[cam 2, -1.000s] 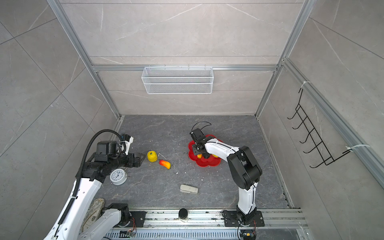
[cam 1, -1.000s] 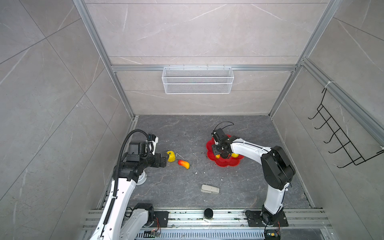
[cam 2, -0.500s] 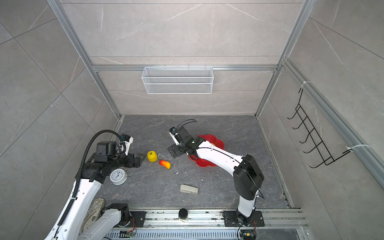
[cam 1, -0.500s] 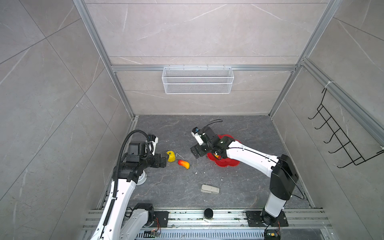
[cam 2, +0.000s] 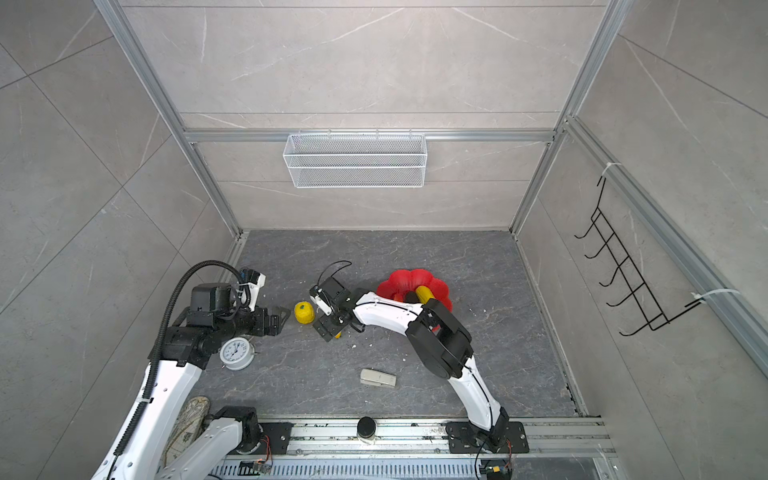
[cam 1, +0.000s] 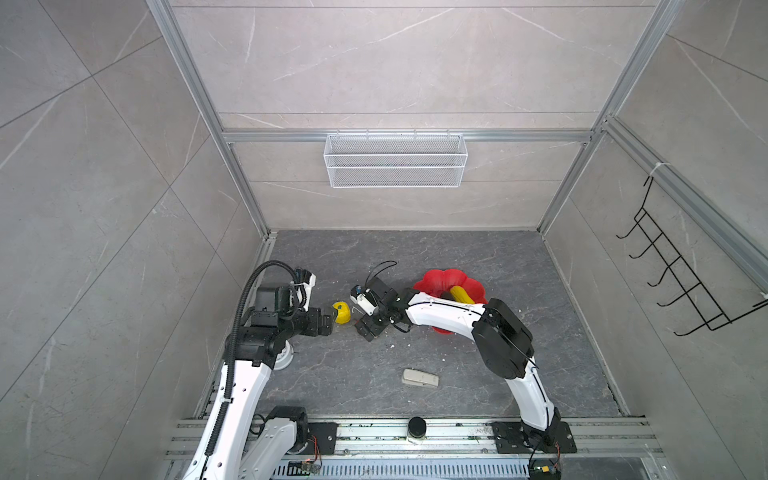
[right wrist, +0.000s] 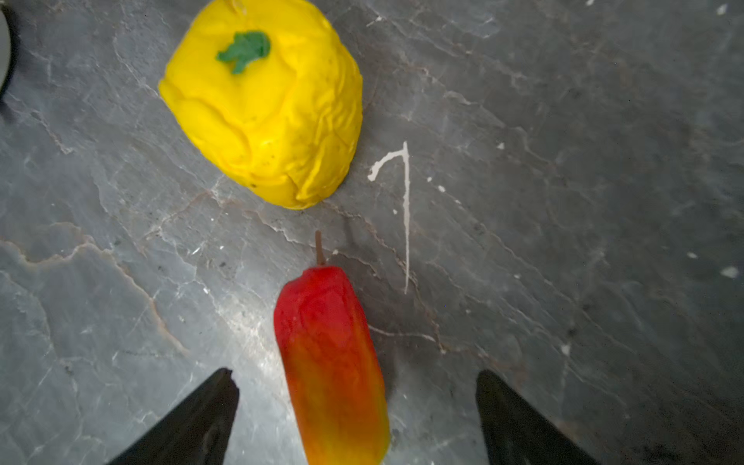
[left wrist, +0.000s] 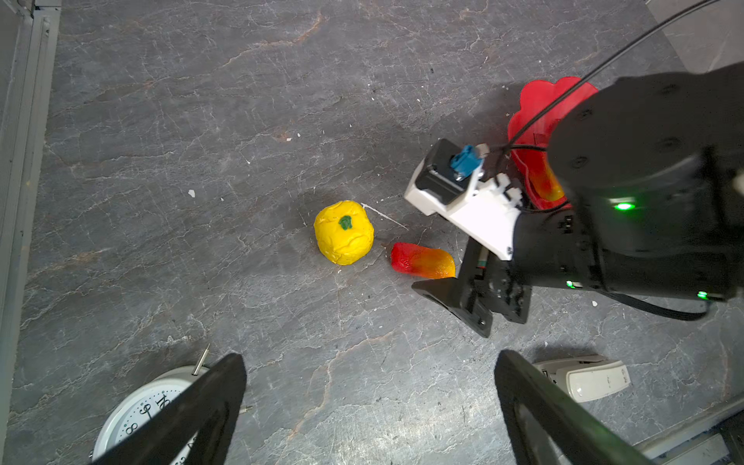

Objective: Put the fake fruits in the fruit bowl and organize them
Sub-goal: 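Move the right gripper to the second mango and grasp it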

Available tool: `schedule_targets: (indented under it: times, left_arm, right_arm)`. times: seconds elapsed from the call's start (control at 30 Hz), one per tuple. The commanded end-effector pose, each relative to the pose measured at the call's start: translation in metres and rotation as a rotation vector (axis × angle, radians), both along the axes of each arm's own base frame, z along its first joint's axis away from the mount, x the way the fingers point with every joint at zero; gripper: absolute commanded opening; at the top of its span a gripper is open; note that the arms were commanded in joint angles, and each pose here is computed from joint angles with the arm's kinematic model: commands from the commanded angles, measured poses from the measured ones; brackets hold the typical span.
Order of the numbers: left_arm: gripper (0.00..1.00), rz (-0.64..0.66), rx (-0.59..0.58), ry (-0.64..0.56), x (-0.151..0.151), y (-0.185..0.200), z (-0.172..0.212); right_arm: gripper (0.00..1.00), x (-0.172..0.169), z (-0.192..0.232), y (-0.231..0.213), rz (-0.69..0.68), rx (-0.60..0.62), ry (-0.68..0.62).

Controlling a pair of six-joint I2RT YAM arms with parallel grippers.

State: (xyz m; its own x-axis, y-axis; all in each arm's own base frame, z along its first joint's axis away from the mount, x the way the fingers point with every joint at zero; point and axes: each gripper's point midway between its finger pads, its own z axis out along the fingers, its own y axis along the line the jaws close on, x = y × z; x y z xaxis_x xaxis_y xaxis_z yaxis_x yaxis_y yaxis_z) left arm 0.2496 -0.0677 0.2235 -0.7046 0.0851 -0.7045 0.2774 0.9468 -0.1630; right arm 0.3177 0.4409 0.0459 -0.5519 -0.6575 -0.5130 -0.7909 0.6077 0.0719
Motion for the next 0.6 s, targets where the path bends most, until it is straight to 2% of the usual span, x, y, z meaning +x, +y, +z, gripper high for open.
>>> schedule_targets:
  times: [0.0, 0.2, 0.3, 0.57]
  left_arm:
    - [1.00, 0.001, 0.006, -0.011, -0.002, 0.001, 0.001]
    - [1.00, 0.001, 0.009, -0.010, -0.002, 0.002, 0.000]
    - [1.00, 0.002, 0.009, -0.012, -0.002, 0.002, 0.000]
    - [1.00, 0.003, 0.010, -0.011, -0.002, 0.002, 0.000]
  right_arm:
    - [0.86, 0.004, -0.001, 0.013, 0.016, 0.035, 0.004]
    - [0.61, 0.005, -0.009, 0.013, 0.007, 0.020, 0.012]
    - [0.43, 0.009, -0.012, 0.009, -0.007, -0.007, -0.001]
    - [0.21, 0.012, 0.000, 0.002, -0.031, -0.015, -0.028]
